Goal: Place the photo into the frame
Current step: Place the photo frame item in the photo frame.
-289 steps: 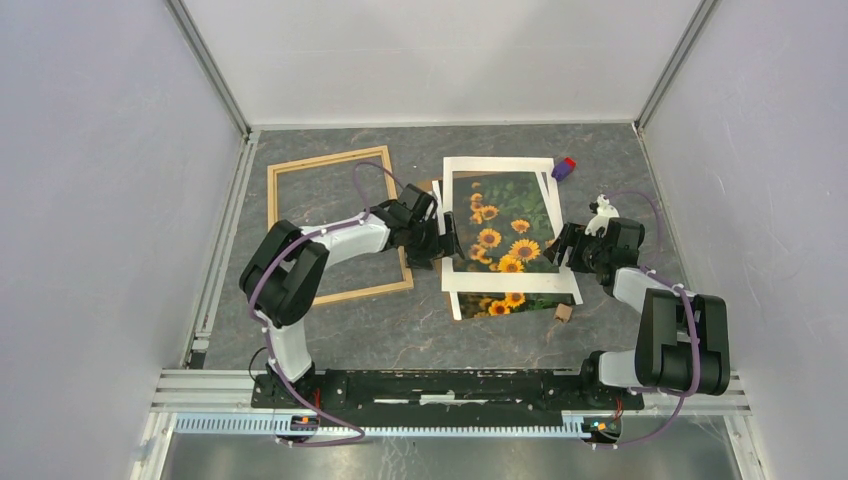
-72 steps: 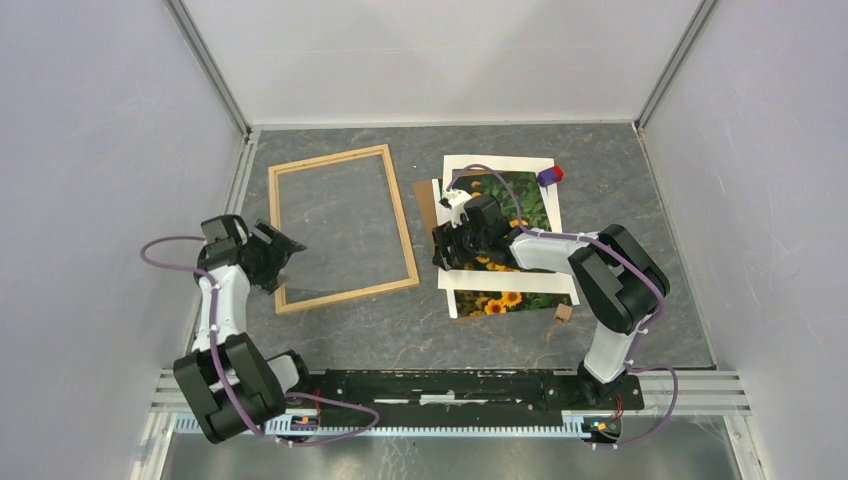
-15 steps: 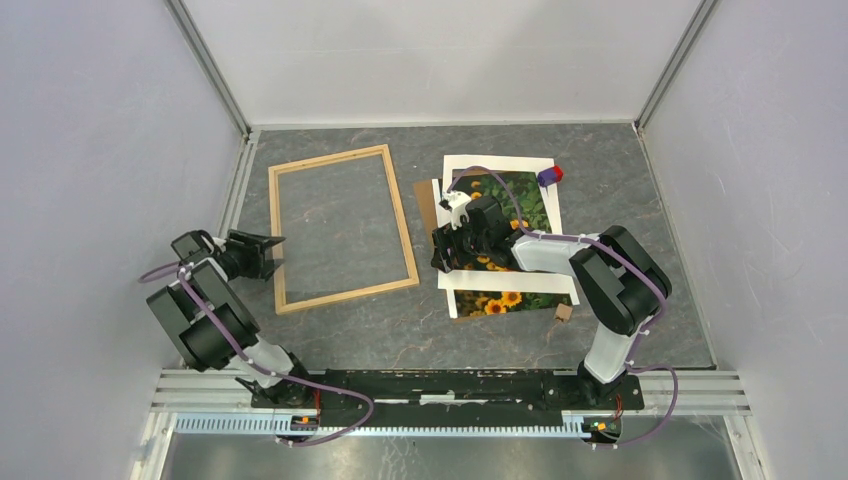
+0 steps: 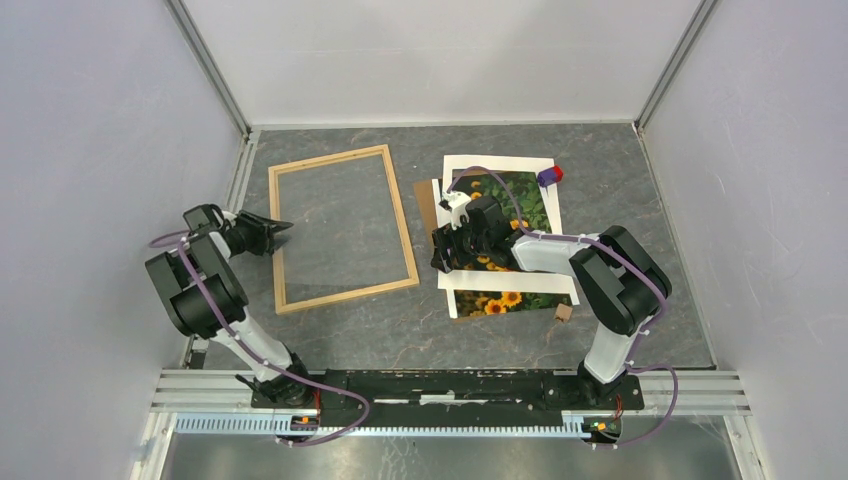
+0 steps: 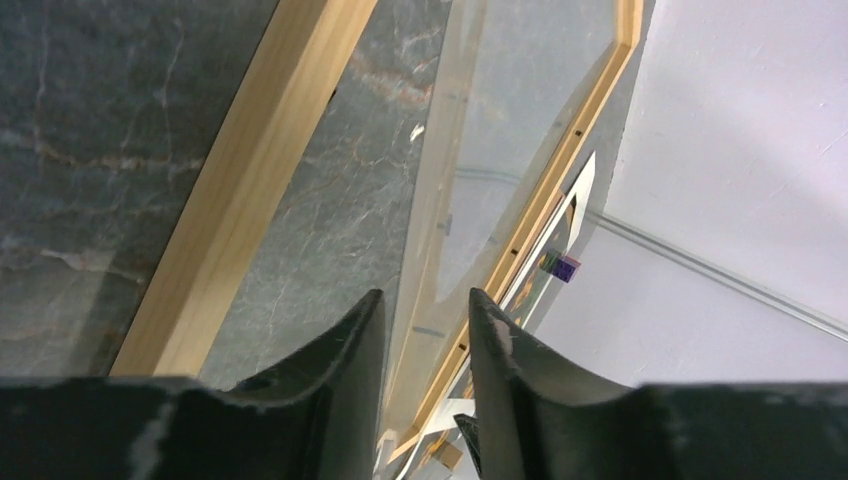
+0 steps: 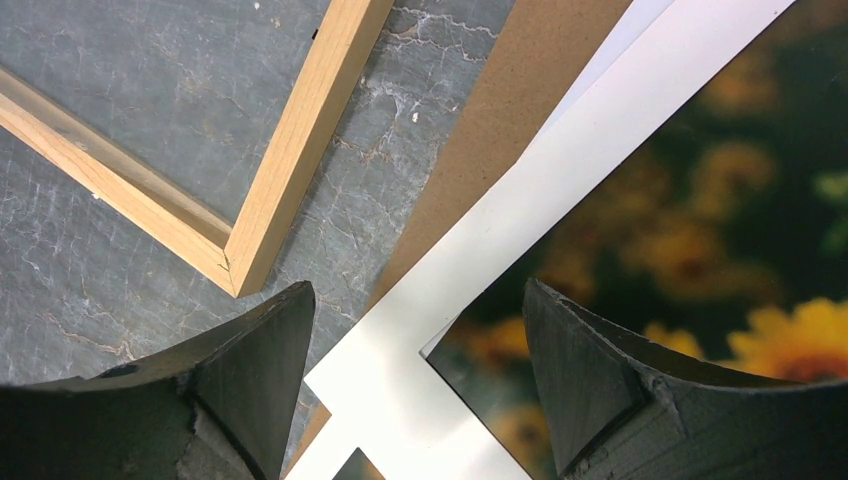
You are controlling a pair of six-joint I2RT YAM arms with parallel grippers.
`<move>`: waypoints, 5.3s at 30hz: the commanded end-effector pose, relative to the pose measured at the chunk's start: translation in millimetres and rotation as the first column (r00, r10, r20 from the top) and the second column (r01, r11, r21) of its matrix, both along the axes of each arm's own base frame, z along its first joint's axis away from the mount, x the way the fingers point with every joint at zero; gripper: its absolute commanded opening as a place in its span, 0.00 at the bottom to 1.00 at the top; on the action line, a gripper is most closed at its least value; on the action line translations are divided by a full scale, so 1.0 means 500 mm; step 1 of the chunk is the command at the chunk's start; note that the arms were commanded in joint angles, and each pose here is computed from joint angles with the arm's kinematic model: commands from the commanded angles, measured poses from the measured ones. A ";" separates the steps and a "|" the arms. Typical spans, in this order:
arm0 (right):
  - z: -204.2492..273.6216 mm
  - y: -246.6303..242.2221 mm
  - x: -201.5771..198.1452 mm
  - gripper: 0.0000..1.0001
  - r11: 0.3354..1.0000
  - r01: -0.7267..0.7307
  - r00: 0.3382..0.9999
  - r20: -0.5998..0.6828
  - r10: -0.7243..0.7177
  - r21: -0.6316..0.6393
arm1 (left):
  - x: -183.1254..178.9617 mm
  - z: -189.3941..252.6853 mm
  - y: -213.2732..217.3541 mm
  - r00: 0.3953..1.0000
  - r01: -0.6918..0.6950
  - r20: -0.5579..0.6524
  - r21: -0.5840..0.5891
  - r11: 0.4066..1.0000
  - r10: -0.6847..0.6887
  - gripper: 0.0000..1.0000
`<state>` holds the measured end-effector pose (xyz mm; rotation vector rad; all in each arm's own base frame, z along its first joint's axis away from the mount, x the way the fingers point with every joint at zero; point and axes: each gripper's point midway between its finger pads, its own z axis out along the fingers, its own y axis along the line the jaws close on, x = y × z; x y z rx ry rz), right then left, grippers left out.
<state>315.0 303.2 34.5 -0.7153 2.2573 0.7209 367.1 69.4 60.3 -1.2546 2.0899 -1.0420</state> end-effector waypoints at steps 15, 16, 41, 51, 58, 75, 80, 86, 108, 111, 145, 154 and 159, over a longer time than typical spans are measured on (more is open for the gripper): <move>0.023 -0.008 0.020 0.82 1.000 0.017 0.998 0.057 -0.017 -0.007 | -0.011 0.247 -0.034 0.983 0.066 0.148 0.283 0.957 -0.111 0.02; 0.025 -0.010 0.020 0.82 1.000 0.019 0.998 0.059 -0.018 -0.008 | -0.012 0.283 -0.048 0.974 0.064 0.189 0.293 0.954 -0.124 0.02; 0.018 -0.057 0.037 0.84 0.996 0.091 0.994 0.052 -0.091 -0.002 | 0.122 0.604 -0.294 0.777 0.280 0.479 0.317 0.906 -0.408 0.02; 0.070 -0.120 0.052 0.98 0.986 0.165 0.974 0.159 -0.162 -0.004 | 0.122 0.322 -0.211 0.858 0.314 0.359 0.198 0.929 -0.367 0.02; 0.069 -0.120 0.054 0.98 0.986 0.167 0.973 0.157 -0.166 0.006 | 0.085 0.233 -0.134 0.905 0.227 0.352 0.072 0.971 -0.238 0.02; 0.053 -0.110 0.052 0.98 0.988 0.154 0.979 0.132 -0.154 0.011 | 0.036 0.167 -0.093 0.934 0.161 0.293 0.166 0.973 -0.204 0.02; 0.050 -0.110 0.052 0.98 0.988 0.154 0.979 0.130 -0.154 0.010 | 0.027 0.156 -0.084 0.938 0.155 0.284 0.165 0.974 -0.197 0.02; 0.055 -0.111 0.052 0.98 0.988 0.152 0.979 0.136 -0.152 0.014 | 0.021 0.144 -0.078 0.943 0.150 0.272 0.168 0.974 -0.192 0.02; 0.060 -0.107 0.050 0.95 0.989 0.145 0.980 0.135 -0.147 0.024 | 0.014 0.148 -0.059 0.936 0.124 0.297 0.219 0.968 -0.187 0.02; 0.059 -0.105 0.049 0.95 0.990 0.142 0.981 0.132 -0.144 0.026 | 0.012 0.150 -0.054 0.937 0.115 0.296 0.230 0.966 -0.182 0.02; 0.049 -0.097 0.045 0.95 0.992 0.125 0.985 0.113 -0.128 0.034 | 0.026 0.169 -0.054 0.904 0.170 0.357 0.205 0.964 -0.235 0.02; 0.052 -0.095 0.044 0.96 0.992 0.119 0.986 0.111 -0.123 0.041 | 0.026 0.215 -0.083 0.838 0.209 0.444 0.276 0.938 -0.317 0.02; 0.055 -0.095 0.043 0.96 0.992 0.118 0.986 0.112 -0.123 0.046 | 0.024 0.224 -0.106 0.817 0.233 0.474 0.250 0.940 -0.328 0.02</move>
